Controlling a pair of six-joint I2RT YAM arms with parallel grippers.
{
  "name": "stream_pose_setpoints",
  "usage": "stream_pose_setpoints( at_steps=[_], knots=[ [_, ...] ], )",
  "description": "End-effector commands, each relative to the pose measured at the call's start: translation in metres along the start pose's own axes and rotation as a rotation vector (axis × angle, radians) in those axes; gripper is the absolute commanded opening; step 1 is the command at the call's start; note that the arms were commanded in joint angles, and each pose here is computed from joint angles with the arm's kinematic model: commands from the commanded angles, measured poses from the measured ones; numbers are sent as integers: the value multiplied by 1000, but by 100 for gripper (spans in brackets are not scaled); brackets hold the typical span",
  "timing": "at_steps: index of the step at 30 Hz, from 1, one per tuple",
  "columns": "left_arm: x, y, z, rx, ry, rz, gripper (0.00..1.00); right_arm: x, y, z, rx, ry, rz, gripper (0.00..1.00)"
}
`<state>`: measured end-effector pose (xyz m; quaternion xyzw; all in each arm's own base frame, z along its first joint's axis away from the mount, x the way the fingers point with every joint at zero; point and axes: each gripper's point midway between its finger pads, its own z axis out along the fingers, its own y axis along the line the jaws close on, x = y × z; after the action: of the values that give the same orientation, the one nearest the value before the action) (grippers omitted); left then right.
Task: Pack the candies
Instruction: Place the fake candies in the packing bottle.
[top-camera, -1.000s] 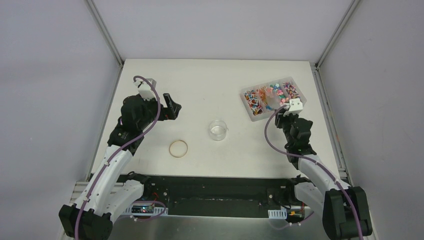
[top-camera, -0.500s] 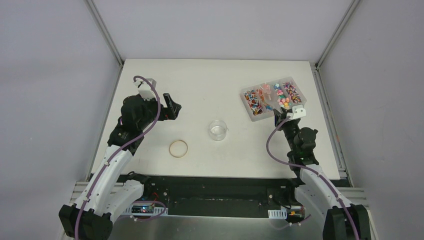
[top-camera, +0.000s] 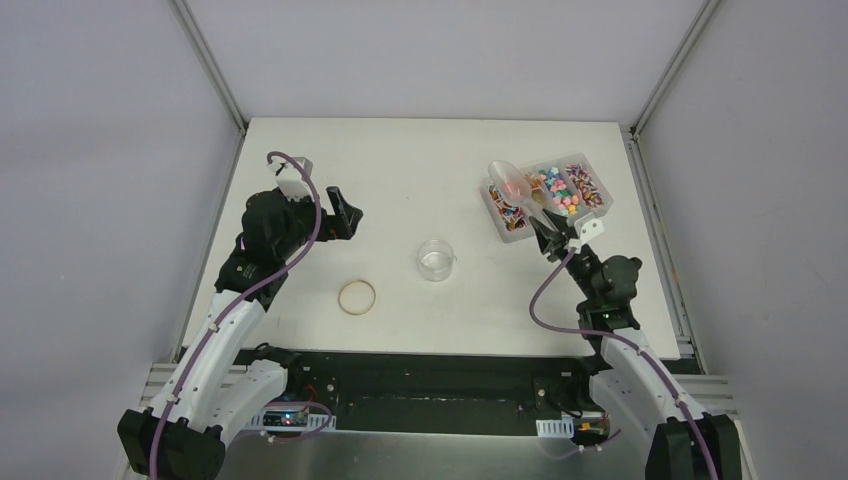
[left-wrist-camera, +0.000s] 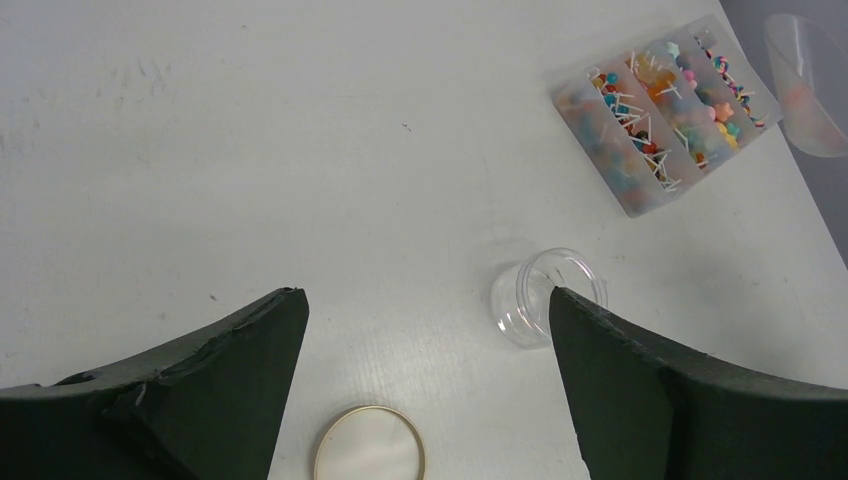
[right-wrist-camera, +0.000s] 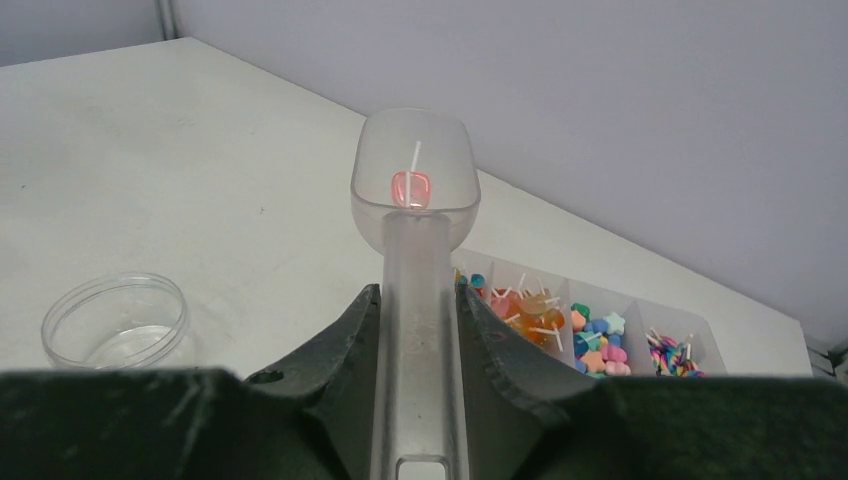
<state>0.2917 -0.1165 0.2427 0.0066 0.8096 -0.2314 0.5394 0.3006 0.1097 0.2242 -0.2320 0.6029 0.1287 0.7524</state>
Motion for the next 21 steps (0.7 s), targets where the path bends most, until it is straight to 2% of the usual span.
stream_pose_setpoints(
  at_steps=[1,6,11,21],
  knots=[
    [-4,-2,-2,16,-21,14,95,-47,13,13,-134,-106,-101,0],
    [-5,0,-2,4,-26,14,97,-44,35,13,-282,-72,-147,0],
    [-6,0,-2,1,-31,13,99,-28,60,9,-472,26,-184,0],
    [-7,1,-3,-5,-37,10,99,-14,80,-2,-636,131,-254,0]
  ],
)
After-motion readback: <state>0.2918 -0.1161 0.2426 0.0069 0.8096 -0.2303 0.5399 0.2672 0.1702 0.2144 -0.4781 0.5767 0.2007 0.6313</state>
